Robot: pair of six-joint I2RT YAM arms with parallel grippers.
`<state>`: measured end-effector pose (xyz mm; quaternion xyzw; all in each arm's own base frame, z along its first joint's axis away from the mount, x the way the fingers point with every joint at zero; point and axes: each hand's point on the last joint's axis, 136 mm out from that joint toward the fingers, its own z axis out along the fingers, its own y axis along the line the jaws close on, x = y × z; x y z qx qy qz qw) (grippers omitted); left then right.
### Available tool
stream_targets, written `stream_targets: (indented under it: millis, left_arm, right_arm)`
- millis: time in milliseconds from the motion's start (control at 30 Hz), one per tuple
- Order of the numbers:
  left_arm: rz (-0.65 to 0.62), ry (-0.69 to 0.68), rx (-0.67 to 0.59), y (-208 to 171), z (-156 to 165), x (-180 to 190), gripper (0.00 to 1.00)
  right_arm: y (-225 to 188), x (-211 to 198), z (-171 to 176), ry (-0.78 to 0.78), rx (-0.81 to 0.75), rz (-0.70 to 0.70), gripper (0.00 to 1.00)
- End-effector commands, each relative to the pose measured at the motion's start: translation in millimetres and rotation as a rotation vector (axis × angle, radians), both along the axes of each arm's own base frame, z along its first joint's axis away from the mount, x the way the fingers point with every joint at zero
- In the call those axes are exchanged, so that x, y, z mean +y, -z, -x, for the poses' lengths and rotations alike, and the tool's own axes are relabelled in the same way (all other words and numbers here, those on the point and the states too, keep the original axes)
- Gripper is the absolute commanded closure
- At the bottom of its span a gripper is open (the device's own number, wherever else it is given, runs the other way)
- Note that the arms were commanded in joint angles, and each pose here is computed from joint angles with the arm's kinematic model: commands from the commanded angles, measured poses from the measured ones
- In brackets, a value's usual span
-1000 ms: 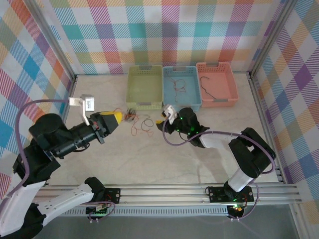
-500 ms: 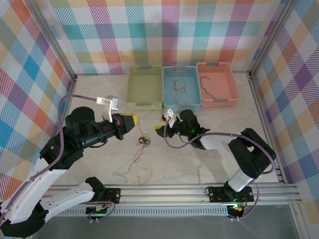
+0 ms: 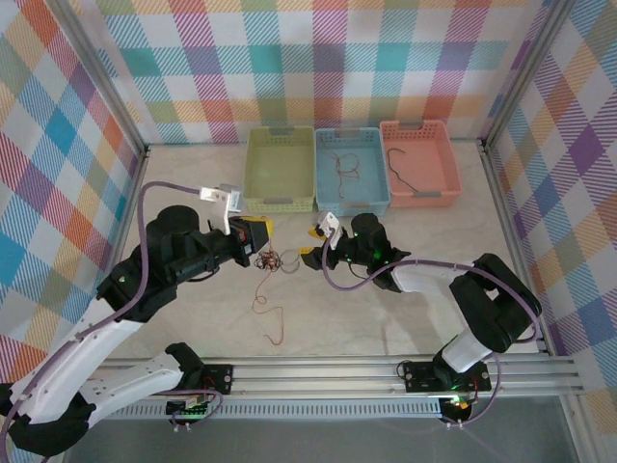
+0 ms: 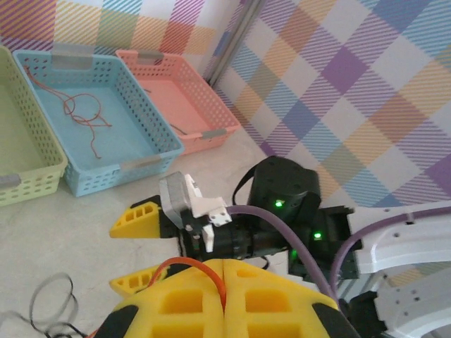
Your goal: Untangle the cables
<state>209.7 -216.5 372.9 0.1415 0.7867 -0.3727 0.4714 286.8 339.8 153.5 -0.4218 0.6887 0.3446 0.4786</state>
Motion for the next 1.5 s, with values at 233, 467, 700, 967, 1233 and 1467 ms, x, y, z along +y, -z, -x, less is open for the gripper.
stream_targets:
  millis: [233,467,700,967,1233,1467]
  left_arm:
    - [0.016,0.018,-0.065,-8.7,-8.8,-8.4,1.00]
    - [0.058,0.071,-0.085,-30.4,-2.7,-15.8,1.00]
    - [0.126,0.104,-0.087,-53.9,-0.7,-23.9,1.00]
    - [0.203,0.184,-0.071,-75.6,6.0,-38.2,1.00]
    - [0.247,0.239,-0.051,-87.8,7.9,-49.7,1.00]
    - [0.292,0.265,-0.061,-98.9,8.9,-54.7,1.00]
  right_arm:
    - [5.0,25.7,24.4,-0.228,0.050,-0.022,0.36]
    - [5.2,33.6,35.1,-0.307,0.081,-0.043,0.36]
    - [6.5,39.2,39.6,-0.325,0.077,-0.039,0.35]
    - [3.7,46.0,43.9,-0.347,0.057,-0.055,0.34]
    - [0.8,49.3,45.2,-0.362,0.044,-0.065,0.34]
    - [-4.6,50.8,46.8,-0.380,0.028,-0.090,0.34]
